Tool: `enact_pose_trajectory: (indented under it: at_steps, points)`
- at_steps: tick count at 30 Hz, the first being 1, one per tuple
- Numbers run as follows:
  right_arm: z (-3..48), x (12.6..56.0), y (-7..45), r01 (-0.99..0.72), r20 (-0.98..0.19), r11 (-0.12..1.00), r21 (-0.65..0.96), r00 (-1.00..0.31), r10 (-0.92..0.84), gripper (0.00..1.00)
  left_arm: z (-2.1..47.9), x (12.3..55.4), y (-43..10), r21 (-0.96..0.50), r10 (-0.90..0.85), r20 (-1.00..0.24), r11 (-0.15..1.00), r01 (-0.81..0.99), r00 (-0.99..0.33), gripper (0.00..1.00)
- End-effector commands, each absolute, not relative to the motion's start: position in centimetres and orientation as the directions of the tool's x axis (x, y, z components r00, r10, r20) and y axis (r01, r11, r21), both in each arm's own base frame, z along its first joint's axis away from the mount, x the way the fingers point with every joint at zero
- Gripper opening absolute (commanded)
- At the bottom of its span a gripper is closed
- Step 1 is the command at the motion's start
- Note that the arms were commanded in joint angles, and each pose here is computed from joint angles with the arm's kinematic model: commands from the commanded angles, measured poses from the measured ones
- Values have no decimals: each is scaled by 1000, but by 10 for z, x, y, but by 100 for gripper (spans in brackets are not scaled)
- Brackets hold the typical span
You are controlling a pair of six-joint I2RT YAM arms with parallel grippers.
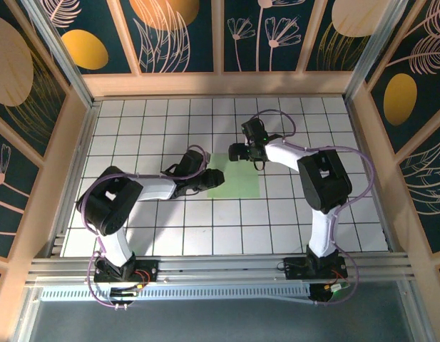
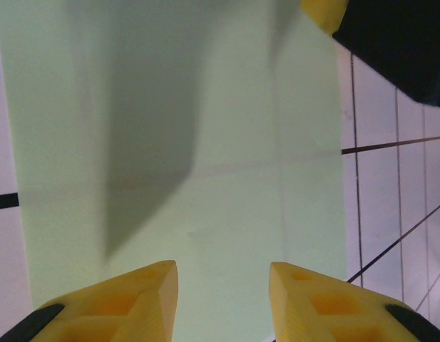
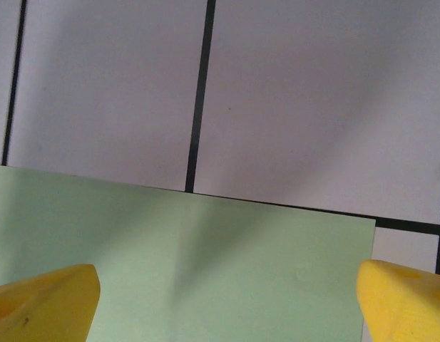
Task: Fold a paper plane with a square sheet of paper (fold left side to right side)
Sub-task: Pick up the square sheet of paper from the center of the table.
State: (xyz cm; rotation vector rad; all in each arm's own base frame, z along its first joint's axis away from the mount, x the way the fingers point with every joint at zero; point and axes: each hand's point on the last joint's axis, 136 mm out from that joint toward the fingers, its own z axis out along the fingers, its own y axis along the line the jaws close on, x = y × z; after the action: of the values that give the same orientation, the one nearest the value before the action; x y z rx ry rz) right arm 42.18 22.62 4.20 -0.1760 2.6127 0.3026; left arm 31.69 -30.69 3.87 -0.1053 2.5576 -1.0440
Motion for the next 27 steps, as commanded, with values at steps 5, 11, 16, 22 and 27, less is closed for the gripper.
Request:
enact_pose_trajectory:
  at_steps: [5,11,16,22,27]
  points:
    - [25,418,221,-172,-451,977,124,-887,-99,96,28,316,-309,-680,-206,-293,731,52,-934,37]
    - [17,406,224,-175,-422,975,139,-901,-102,96,20,315,-305,-657,-203,-292,752,42,-935,37]
    - [15,392,232,-191,-393,968,164,-912,-113,94,16,316,-304,-648,-202,-292,761,38,-935,37]
    - [27,385,234,-199,-395,966,166,-911,-119,91,18,317,-307,-665,-211,-289,746,37,-934,37]
    - [34,370,247,-236,-380,956,175,-912,-156,85,24,318,-310,-689,-223,-293,723,44,-930,37]
